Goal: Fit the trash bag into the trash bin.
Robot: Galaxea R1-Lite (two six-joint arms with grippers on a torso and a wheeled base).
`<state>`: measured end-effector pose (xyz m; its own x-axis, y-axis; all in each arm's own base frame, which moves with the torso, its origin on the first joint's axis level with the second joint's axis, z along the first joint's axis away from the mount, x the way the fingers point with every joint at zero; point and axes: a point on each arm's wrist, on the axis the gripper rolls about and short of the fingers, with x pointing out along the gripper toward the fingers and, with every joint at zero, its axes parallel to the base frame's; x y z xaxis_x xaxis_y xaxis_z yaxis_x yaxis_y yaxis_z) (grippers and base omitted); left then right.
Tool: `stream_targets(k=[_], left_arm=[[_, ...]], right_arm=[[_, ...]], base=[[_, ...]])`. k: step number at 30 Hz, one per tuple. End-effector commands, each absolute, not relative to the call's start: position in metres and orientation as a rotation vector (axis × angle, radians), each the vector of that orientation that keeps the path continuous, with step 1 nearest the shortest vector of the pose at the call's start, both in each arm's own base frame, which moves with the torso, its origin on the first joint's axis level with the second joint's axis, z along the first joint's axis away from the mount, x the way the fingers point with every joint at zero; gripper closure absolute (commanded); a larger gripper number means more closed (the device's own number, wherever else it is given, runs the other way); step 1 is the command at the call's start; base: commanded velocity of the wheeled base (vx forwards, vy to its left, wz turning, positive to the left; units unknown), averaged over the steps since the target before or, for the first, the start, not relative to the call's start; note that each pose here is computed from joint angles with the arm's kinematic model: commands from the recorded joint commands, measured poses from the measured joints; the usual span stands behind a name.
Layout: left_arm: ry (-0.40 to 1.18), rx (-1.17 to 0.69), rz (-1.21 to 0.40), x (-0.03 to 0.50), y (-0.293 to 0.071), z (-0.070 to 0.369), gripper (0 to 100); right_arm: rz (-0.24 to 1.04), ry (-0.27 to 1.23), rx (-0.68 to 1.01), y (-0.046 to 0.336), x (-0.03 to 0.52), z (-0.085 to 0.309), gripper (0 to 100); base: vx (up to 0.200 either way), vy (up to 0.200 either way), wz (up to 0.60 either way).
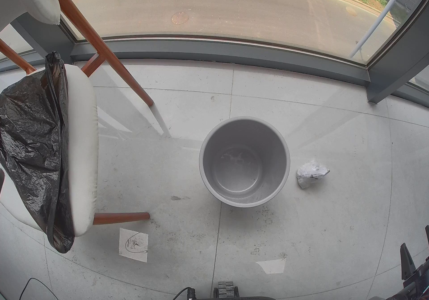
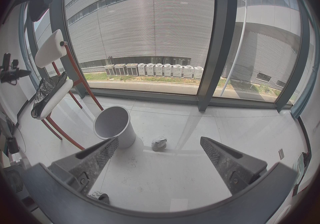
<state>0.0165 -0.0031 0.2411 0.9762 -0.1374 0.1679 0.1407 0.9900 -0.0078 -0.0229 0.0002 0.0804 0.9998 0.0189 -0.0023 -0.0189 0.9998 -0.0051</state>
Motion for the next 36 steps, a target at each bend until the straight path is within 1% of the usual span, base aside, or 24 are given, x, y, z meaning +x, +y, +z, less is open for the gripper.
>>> stream_targets(k=[1, 6, 8, 12, 18, 20, 27, 31, 36], left_arm=[[-0.032, -0.1, -0.16, 0.064, -0.004, 0.265, 0], [0.023, -0.105, -0.146, 0.076, -0.004, 0.263, 0], [0.085, -0.109, -0.134, 0.083, -0.004, 0.256, 0], [0.13, -0.113, -0.113, 0.099, -0.003, 0.257, 0], [0.186, -0.199, -0.104, 0.116, -0.004, 0.254, 0], [0.227, -0.221, -0.099, 0.127, -0.004, 0.25, 0], [0.252, -0.222, -0.106, 0.148, -0.005, 0.249, 0], [0.281, -0.212, -0.156, 0.163, -0.015, 0.243, 0], [0.253, -0.202, -0.168, 0.176, -0.022, 0.246, 0]], right_arm=[[0.02, 0.014, -0.011, 0.0, -0.022, 0.075, 0], [0.02, 0.014, -0.008, 0.0, -0.022, 0.075, 0], [0.02, 0.014, -0.009, 0.0, -0.022, 0.075, 0], [0.02, 0.015, -0.011, 0.0, -0.022, 0.075, 0], [0.02, 0.014, -0.015, 0.0, -0.022, 0.075, 0], [0.02, 0.014, -0.017, 0.0, -0.022, 0.075, 0], [0.02, 0.014, -0.017, 0.0, -0.022, 0.075, 0], [0.02, 0.017, -0.018, 0.0, -0.022, 0.075, 0], [0.02, 0.017, -0.02, 0.0, -0.022, 0.075, 0]], base=[[0.0, 0.0, 0.0], [0.0, 0.0, 0.0], [0.0, 0.0, 0.0], [0.0, 0.0, 0.0], [0.0, 0.0, 0.0], [0.0, 0.0, 0.0], [0.0, 0.0, 0.0], [0.0, 0.0, 0.0], [0.0, 0.0, 0.0]])
